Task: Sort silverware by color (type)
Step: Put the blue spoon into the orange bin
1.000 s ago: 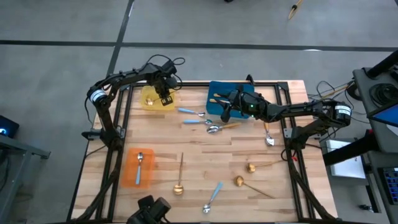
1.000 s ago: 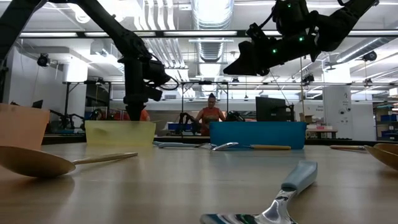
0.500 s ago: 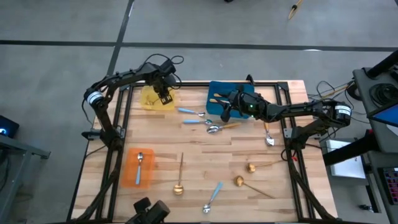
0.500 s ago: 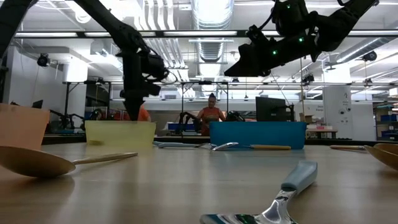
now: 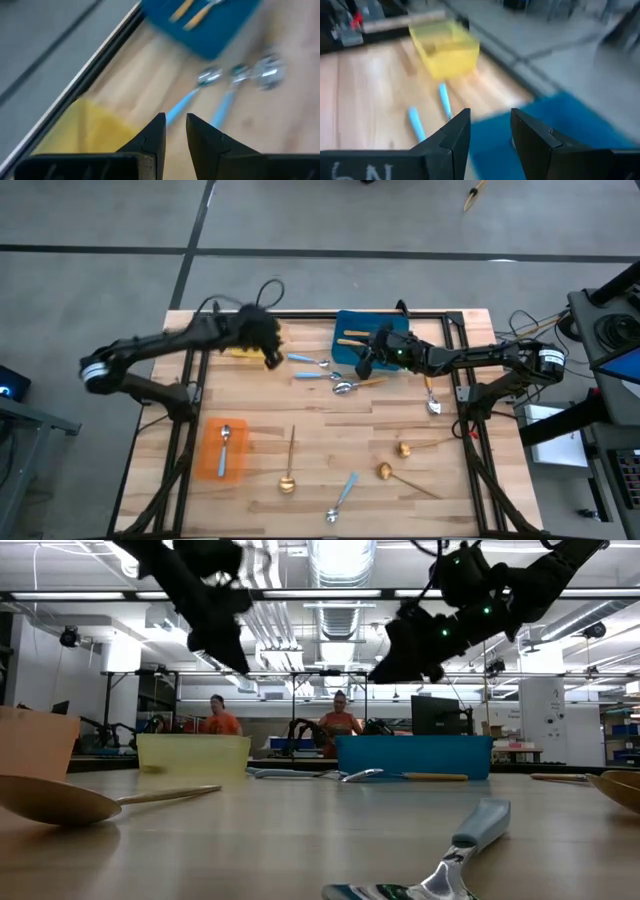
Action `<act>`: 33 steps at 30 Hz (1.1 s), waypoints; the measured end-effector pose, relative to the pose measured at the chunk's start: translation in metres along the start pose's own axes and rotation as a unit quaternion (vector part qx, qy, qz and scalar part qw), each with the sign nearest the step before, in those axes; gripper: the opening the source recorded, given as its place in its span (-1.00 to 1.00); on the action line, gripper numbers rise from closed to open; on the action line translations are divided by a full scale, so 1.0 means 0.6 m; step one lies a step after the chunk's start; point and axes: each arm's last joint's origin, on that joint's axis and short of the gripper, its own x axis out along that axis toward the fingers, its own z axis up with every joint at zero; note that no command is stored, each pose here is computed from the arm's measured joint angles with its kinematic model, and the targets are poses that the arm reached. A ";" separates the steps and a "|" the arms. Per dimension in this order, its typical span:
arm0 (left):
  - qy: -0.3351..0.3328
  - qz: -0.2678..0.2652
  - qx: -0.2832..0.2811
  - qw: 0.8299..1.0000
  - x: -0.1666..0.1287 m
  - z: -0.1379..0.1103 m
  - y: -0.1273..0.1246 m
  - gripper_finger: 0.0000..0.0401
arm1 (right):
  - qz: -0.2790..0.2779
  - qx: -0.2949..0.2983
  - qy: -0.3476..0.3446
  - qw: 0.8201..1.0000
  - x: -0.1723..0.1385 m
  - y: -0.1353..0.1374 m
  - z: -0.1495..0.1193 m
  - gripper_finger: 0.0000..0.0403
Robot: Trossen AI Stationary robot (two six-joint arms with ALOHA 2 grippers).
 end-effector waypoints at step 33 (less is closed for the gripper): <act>-0.365 -0.031 0.154 0.918 -0.132 -0.112 -0.067 -0.71 | -0.020 0.131 0.302 0.944 -0.059 0.066 0.040 -0.34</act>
